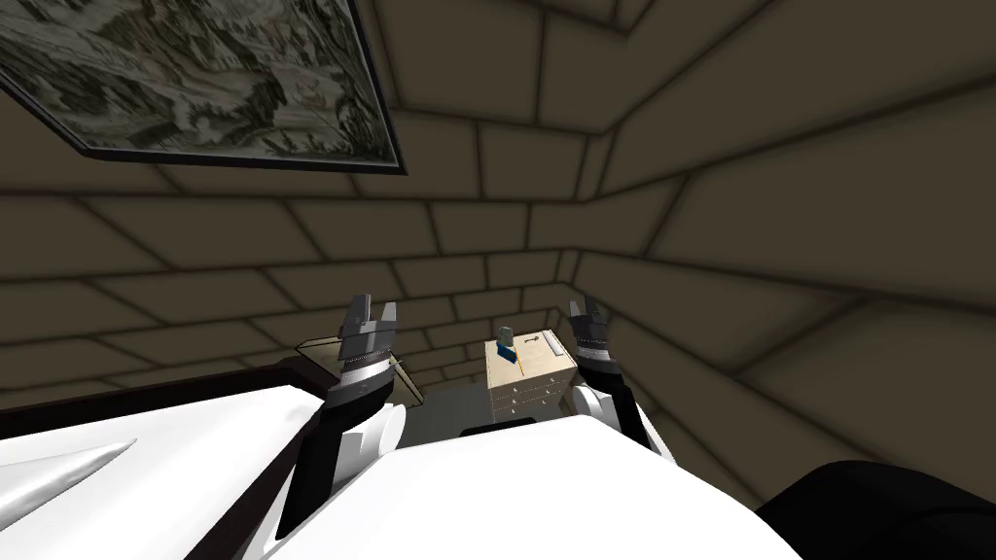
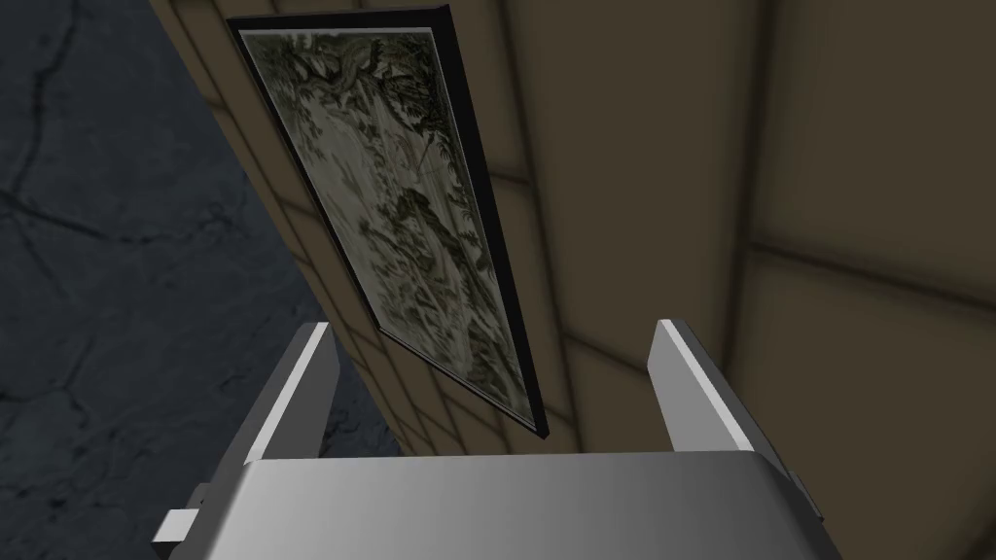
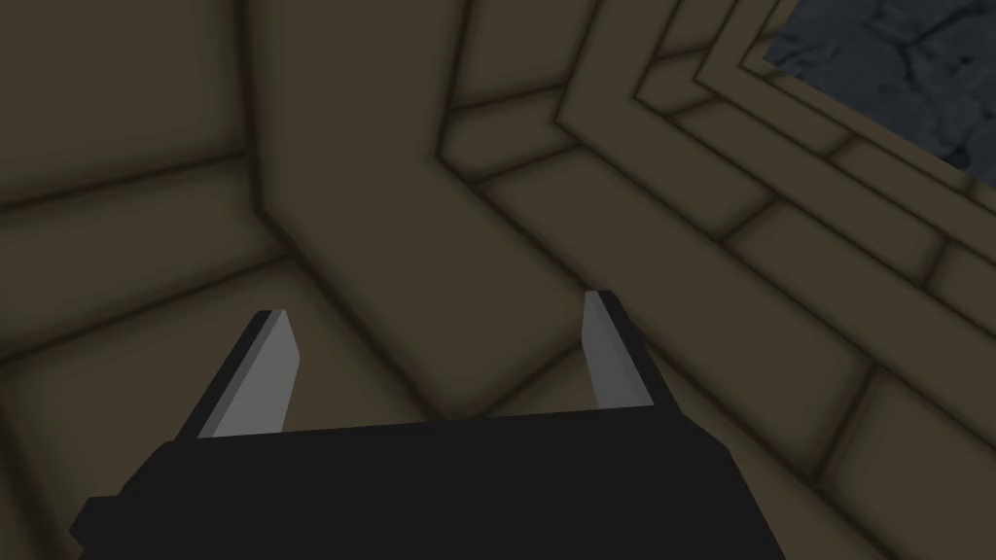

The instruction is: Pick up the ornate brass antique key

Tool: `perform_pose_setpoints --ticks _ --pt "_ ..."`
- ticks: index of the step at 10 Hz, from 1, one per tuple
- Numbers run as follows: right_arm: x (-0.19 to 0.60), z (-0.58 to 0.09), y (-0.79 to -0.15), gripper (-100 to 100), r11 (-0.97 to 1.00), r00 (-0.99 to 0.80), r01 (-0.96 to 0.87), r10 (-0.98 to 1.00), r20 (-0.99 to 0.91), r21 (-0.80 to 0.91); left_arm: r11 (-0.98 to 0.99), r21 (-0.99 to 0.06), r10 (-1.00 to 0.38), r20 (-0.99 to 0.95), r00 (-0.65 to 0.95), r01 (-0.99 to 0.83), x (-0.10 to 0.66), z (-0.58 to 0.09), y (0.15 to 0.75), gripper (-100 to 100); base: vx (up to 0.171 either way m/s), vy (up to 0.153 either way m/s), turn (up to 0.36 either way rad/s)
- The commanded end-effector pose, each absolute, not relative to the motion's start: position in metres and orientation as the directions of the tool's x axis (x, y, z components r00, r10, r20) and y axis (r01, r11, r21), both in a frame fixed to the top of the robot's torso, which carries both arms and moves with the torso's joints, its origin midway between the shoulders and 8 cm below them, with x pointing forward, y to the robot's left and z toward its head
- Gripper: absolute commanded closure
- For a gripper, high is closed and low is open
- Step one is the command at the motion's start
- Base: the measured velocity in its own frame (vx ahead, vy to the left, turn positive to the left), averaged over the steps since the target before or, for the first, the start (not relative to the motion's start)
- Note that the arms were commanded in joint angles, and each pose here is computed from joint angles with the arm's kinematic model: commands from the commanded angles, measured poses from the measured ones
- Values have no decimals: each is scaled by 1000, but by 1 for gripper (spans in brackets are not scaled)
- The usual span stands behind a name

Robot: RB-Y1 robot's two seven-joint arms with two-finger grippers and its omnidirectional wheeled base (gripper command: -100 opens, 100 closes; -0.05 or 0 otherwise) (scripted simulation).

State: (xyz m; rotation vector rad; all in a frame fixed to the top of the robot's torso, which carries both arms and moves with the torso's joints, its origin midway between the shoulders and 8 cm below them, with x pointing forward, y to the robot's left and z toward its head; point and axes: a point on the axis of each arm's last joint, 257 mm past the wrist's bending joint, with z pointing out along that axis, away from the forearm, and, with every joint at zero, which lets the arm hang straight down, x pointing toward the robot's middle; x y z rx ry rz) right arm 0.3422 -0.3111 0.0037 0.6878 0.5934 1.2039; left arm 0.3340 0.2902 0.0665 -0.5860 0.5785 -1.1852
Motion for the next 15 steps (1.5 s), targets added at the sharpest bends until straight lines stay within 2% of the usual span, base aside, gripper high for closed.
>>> perform_pose_setpoints --ticks 1,4,8,15 --pt "348 -14 -305 -100 245 249 -588 962 -115 771 267 -690 -957 -107 271 673 334 66 290 0 -37 -9 110" --pt "357 -63 -298 -100 327 228 -483 943 -244 812 267 -690 -957 -107 271 673 334 67 290 0 -75 -41 120" --pt "358 -168 -294 -100 485 136 -264 875 -465 834 267 -690 -957 -107 271 673 334 67 290 0 -96 -43 218" --pt "334 -273 -300 -100 623 -15 -69 780 -626 779 267 -690 -957 -107 271 673 334 67 290 0 -39 -15 136"
